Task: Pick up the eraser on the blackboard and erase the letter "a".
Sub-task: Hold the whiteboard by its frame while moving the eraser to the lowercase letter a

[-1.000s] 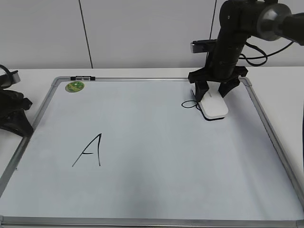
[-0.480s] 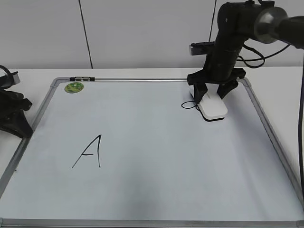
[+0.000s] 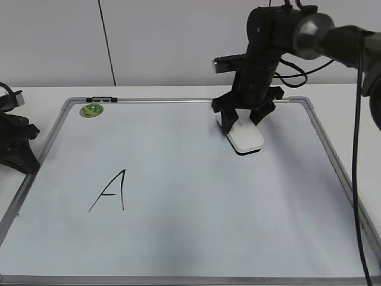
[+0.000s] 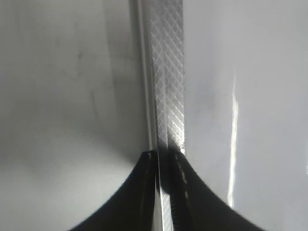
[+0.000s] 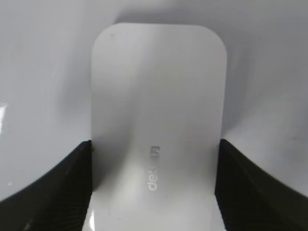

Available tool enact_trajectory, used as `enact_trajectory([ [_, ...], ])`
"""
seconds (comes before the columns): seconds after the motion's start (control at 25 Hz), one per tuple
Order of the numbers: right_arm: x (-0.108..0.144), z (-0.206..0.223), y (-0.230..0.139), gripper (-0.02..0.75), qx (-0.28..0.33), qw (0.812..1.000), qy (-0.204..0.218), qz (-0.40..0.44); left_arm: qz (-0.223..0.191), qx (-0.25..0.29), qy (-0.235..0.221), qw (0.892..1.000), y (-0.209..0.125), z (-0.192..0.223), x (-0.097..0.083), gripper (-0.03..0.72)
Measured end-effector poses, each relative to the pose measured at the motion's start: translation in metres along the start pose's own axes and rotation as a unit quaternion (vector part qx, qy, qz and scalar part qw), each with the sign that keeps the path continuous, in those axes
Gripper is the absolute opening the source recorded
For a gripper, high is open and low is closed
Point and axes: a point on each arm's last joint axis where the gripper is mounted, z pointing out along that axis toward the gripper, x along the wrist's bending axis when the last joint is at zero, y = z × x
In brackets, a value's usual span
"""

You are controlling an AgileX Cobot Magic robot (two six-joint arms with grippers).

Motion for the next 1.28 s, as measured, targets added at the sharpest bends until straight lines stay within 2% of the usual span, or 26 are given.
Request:
enact_trajectory([
  [0.2, 0.035, 0.003, 0.001, 0.522, -0.004, 0.999, 0.009, -0.038, 0.000, 0.000, 0.001, 1.000, 0.000, 0.000, 0.000, 0.050],
  [0.44, 0.037, 0.003, 0.002, 0.522, -0.005, 0.999, 0.004, -0.042, 0.001, 0.000, 0.001, 1.000, 0.000, 0.000, 0.000, 0.051],
  [0.84, 0.007, 0.000, 0.003, 0.522, -0.011, 1.000, 0.026, 0.003, 0.001, -0.001, 0.002, 1.000, 0.000, 0.000, 0.000, 0.052],
  [1.12, -0.044, -0.008, -0.001, 0.522, -0.018, 0.999, 0.008, 0.049, 0.001, -0.001, 0.002, 1.000, 0.000, 0.000, 0.000, 0.053],
  [1.28, -0.056, -0.014, -0.003, 0.522, -0.019, 0.998, -0.003, 0.056, 0.001, -0.001, 0.002, 1.000, 0.000, 0.000, 0.000, 0.053],
])
